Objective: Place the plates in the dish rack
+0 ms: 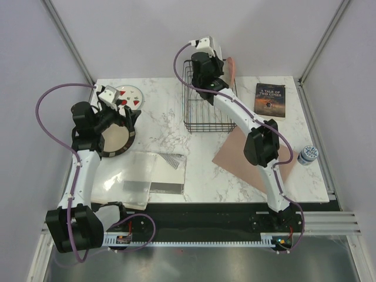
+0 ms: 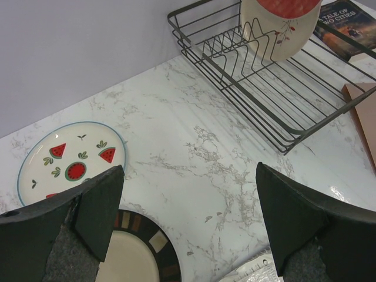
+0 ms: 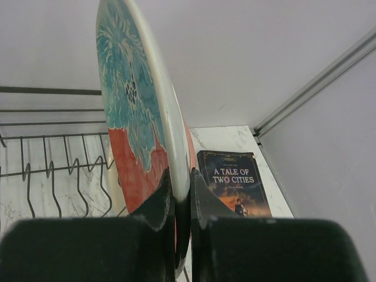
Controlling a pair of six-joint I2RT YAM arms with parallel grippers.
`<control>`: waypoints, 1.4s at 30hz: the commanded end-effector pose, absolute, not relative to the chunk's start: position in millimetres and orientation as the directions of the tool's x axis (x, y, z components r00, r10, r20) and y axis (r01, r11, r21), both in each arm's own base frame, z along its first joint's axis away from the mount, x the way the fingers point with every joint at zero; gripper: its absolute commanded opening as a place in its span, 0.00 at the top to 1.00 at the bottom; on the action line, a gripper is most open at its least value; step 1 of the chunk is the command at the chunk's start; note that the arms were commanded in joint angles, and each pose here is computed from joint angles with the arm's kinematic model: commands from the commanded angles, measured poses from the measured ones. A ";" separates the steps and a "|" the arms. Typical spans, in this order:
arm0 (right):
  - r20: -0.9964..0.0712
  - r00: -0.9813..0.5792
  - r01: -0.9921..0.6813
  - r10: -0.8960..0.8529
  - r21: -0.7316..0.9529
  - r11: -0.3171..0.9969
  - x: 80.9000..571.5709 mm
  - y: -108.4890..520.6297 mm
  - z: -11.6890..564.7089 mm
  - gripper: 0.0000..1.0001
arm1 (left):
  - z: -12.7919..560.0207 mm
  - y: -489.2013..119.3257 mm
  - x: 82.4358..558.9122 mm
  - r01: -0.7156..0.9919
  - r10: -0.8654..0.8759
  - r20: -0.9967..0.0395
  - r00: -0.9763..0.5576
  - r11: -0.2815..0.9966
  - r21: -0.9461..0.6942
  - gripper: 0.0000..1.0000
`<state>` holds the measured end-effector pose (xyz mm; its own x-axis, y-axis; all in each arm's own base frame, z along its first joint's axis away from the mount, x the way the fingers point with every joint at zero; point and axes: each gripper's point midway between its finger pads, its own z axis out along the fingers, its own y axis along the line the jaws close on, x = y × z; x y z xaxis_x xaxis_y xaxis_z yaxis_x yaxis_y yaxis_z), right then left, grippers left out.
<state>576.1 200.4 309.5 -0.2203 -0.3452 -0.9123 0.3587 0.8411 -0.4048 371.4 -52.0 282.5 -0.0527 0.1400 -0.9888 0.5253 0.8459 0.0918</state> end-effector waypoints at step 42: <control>-0.972 -0.025 0.032 -0.232 -0.233 0.972 551.3 237.4 360.9 0.29 | 210.1 63.7 385.6 -0.045 0.027 -0.891 -0.453 0.998 0.053 0.00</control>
<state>584.0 197.8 286.0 -0.1926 -0.2979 -0.9349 0.2724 0.8991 -0.3426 392.3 16.7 205.6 -0.3804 0.0799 -0.9214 0.1743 0.9846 0.0134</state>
